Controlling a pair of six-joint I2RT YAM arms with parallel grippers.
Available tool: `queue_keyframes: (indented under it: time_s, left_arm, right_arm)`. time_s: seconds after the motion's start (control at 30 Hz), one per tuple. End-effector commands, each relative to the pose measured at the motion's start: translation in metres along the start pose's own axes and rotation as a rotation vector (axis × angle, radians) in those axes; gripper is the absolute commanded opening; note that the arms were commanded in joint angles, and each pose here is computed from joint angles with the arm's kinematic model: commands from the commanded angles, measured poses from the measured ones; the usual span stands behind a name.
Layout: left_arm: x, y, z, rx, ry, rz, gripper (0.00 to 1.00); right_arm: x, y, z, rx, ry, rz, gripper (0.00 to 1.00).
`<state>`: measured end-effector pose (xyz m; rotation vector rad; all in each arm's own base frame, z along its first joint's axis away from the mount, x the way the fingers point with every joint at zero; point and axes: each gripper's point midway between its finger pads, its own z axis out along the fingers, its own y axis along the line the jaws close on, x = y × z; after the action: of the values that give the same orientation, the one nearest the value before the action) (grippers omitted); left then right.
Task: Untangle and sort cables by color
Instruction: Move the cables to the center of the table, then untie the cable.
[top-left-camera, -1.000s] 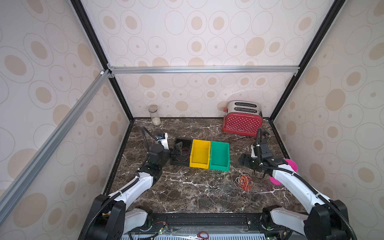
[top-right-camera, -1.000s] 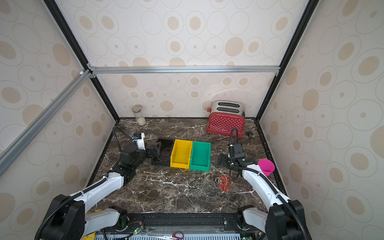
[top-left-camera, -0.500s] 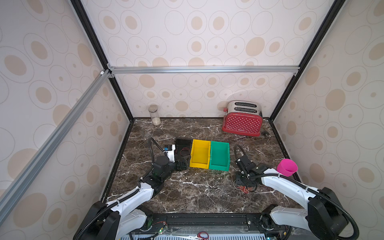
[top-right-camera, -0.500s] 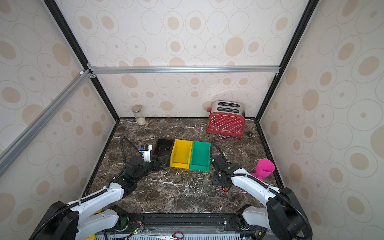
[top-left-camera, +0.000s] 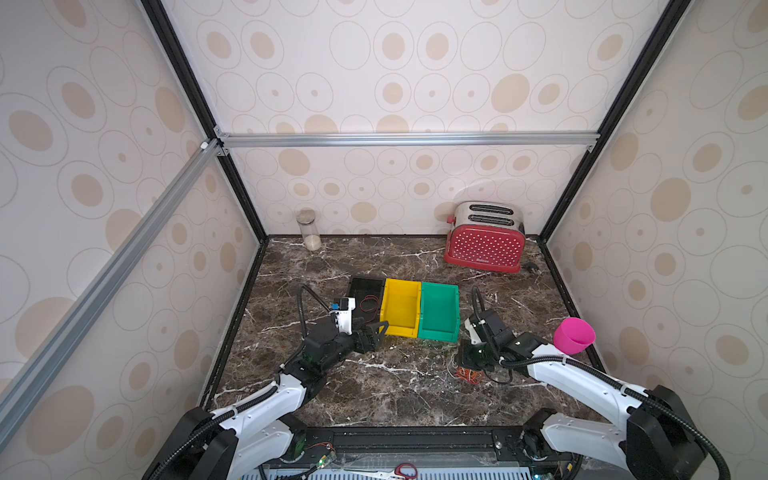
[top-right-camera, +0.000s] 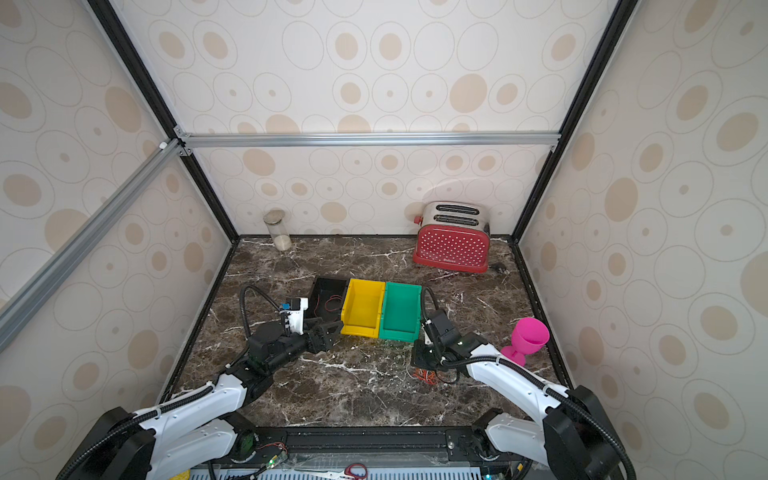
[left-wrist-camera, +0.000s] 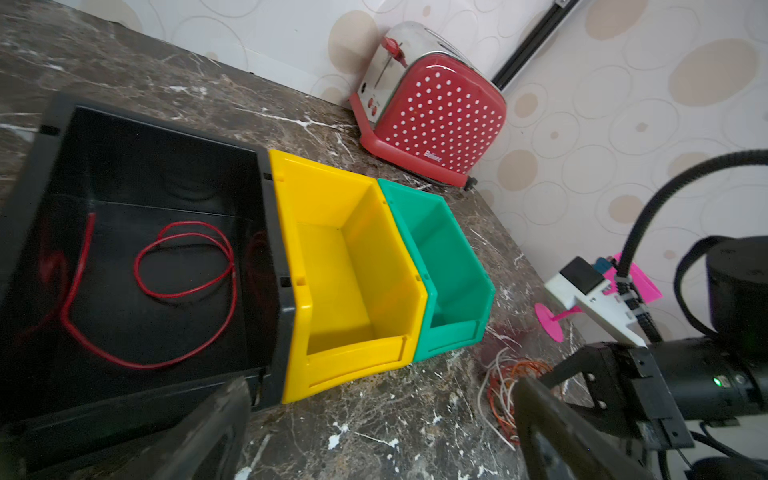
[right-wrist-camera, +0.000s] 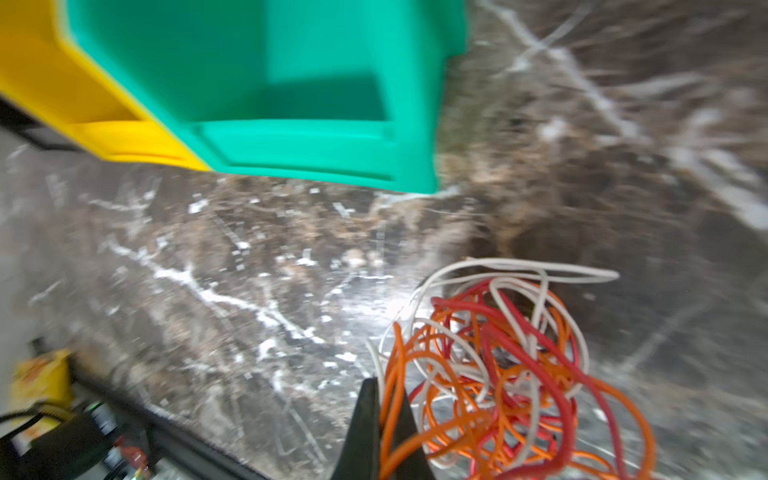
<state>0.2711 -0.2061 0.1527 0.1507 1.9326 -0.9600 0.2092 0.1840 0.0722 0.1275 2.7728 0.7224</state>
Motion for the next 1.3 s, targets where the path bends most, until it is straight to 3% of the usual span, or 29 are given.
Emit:
queue_keyframes:
  time_s: [0.0, 0.23, 0.33, 0.67, 0.97, 1.27]
  left_arm:
    - [-0.001, -0.026, -0.003, 0.122, 0.003, 0.010, 0.99]
    - [0.004, -0.038, -0.010, 0.185, 0.023, 0.022, 0.99]
    - [0.006, -0.040, -0.013, 0.196, 0.026, 0.021, 0.99]
    - [0.027, -0.036, -0.010, 0.175, 0.081, 0.022, 0.98]
    - [0.048, -0.037, -0.001, 0.176, 0.142, 0.019, 0.94]
    - [0.067, -0.047, 0.011, 0.210, 0.185, 0.023, 0.90]
  right_arm:
    - [-0.005, 0.045, -0.003, -0.192, 0.007, -0.073, 0.00]
    - [-0.002, 0.101, 0.000, -0.350, 0.044, -0.197, 0.00]
    - [0.004, 0.103, 0.009, -0.335, 0.077, -0.220, 0.01]
    - [0.016, 0.069, 0.013, -0.072, 0.113, -0.324, 0.33]
    - [0.006, 0.065, 0.005, -0.025, 0.056, -0.309, 0.33]
    - [-0.002, 0.093, -0.004, -0.135, 0.028, -0.275, 0.38]
